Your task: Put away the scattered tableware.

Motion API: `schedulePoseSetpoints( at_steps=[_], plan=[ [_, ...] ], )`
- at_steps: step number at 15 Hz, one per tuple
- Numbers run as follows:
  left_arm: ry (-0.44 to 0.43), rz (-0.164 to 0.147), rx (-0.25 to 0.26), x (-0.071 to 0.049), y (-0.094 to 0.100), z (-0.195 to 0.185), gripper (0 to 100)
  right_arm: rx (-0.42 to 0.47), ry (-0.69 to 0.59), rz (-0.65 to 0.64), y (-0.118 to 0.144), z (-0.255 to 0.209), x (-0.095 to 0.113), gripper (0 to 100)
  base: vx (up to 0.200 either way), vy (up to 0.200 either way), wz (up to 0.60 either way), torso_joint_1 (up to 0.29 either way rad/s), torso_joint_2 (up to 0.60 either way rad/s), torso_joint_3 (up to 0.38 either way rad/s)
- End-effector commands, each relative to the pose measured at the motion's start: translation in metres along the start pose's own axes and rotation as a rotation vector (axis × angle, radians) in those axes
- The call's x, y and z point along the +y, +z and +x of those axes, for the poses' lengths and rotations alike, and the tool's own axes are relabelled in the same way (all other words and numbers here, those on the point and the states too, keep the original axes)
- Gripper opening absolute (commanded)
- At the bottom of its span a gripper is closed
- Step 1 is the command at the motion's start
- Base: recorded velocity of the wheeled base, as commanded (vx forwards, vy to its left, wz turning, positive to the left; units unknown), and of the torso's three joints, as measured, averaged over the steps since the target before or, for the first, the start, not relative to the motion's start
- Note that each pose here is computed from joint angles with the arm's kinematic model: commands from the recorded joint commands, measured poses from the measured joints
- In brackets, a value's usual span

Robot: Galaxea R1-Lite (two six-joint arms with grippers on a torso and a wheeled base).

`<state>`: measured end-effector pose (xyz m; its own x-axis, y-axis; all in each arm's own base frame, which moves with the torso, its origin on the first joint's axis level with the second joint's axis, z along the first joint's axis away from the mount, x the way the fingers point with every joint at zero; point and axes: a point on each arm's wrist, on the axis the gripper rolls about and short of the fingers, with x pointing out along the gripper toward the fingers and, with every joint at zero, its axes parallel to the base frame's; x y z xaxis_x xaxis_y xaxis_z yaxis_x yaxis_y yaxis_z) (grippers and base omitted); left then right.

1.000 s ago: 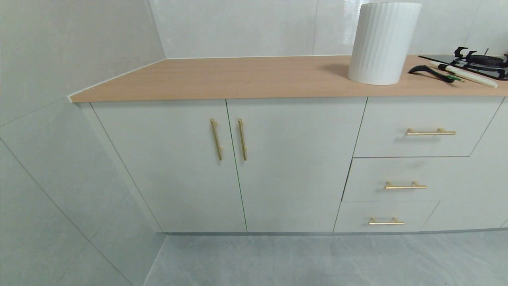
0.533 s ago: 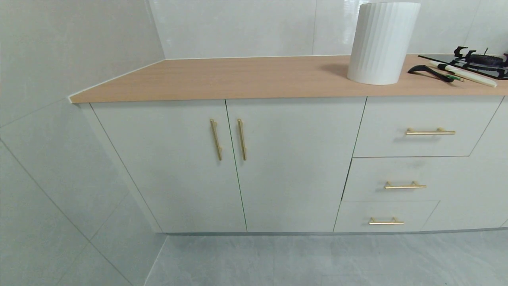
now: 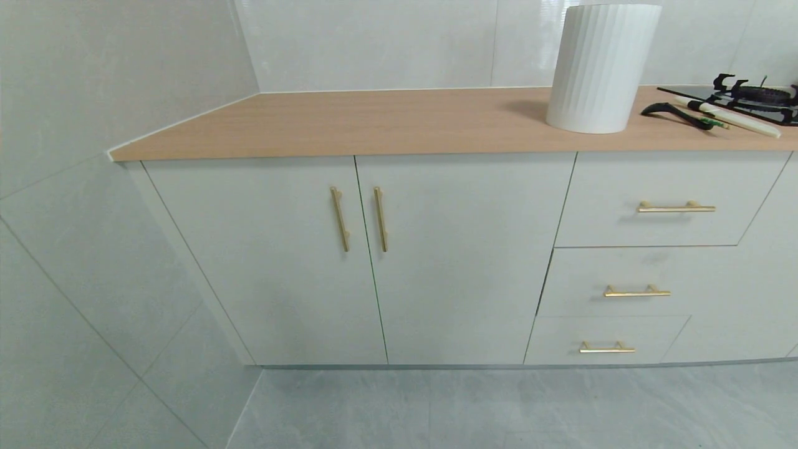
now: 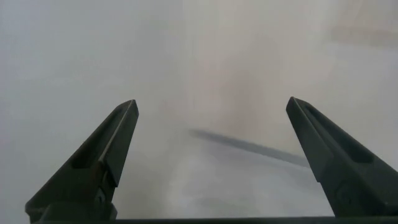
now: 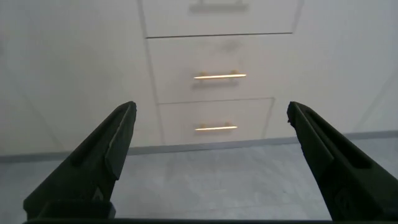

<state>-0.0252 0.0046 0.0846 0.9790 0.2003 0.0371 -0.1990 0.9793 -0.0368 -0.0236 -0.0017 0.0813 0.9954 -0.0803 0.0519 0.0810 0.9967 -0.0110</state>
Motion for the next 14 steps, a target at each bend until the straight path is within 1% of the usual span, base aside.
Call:
schedulePoseSetpoints(
  at_steps=[1, 2, 3, 5, 6, 7, 8, 9, 10, 11, 13, 14],
  plan=[
    [-0.065, 0.0, 0.012, -0.0016, -0.0056, 0.0013, 100, 0.06, 0.045, -0.007, -0.0063, 0.0004, 0.0011, 100, 0.0, 0.0, 0.0, 0.0, 0.0, 0.0],
    [-0.148, 0.025, 0.028, -0.0035, -0.0076, 0.0014, 100, 0.053, 0.044, -0.003, -0.0058, 0.0005, 0.0011, 100, 0.0, 0.0, 0.0, 0.0, 0.0, 0.0],
    [-0.189, 0.056, 0.041, -0.0044, -0.0092, 0.0012, 100, 0.047, 0.044, -0.003, -0.0052, 0.0005, 0.0011, 100, 0.0, 0.0, 0.0, 0.0, 0.0, 0.0],
    [-0.191, 0.063, 0.041, -0.0044, -0.0092, 0.0012, 100, 0.045, 0.044, -0.001, -0.0052, 0.0004, 0.0011, 100, 0.0, 0.0, 0.0, 0.0, 0.0, 0.0],
    [-0.192, 0.121, 0.035, -0.0044, -0.0089, 0.0011, 100, 0.047, 0.044, 0.008, -0.0052, 0.0005, 0.0011, 100, 0.0, 0.0, 0.0, 0.0, 0.0, 0.0],
    [-0.196, 0.137, 0.033, -0.0044, -0.0089, 0.0011, 100, 0.046, 0.044, 0.011, -0.0052, 0.0004, 0.0011, 100, 0.0, 0.0, 0.0, 0.0, 0.0, 0.0],
    [-0.195, 0.131, 0.036, -0.0045, -0.0093, 0.0012, 100, 0.046, 0.044, 0.011, -0.0052, 0.0004, 0.0011, 100, 0.0, 0.0, 0.0, 0.0, 0.0, 0.0],
    [-0.193, 0.105, 0.038, -0.0044, -0.0093, 0.0012, 100, 0.046, 0.044, 0.011, -0.0052, 0.0004, 0.0011, 100, 0.0, 0.0, 0.0, 0.0, 0.0, 0.0],
    [-0.192, 0.059, 0.041, -0.0044, -0.0092, 0.0012, 100, 0.046, 0.044, 0.011, -0.0052, 0.0004, 0.0011, 100, 0.0, 0.0, 0.0, 0.0, 0.0, 0.0],
    [-0.192, 0.046, 0.042, -0.0044, -0.0092, 0.0012, 100, 0.047, 0.044, 0.011, -0.0052, 0.0005, 0.0011, 100, 0.0, 0.0, 0.0, 0.0, 0.0, 0.0],
    [-0.192, 0.046, 0.042, -0.0044, -0.0092, 0.0012, 100, 0.047, 0.044, 0.011, -0.0052, 0.0005, 0.0011, 100, 0.0, 0.0, 0.0, 0.0, 0.0, 0.0],
    [-0.194, 0.041, 0.041, -0.0045, -0.0088, 0.0011, 100, 0.046, 0.044, 0.011, -0.0052, 0.0004, 0.0011, 100, 0.0, 0.0, 0.0, 0.0, 0.0, 0.0]
  ],
)
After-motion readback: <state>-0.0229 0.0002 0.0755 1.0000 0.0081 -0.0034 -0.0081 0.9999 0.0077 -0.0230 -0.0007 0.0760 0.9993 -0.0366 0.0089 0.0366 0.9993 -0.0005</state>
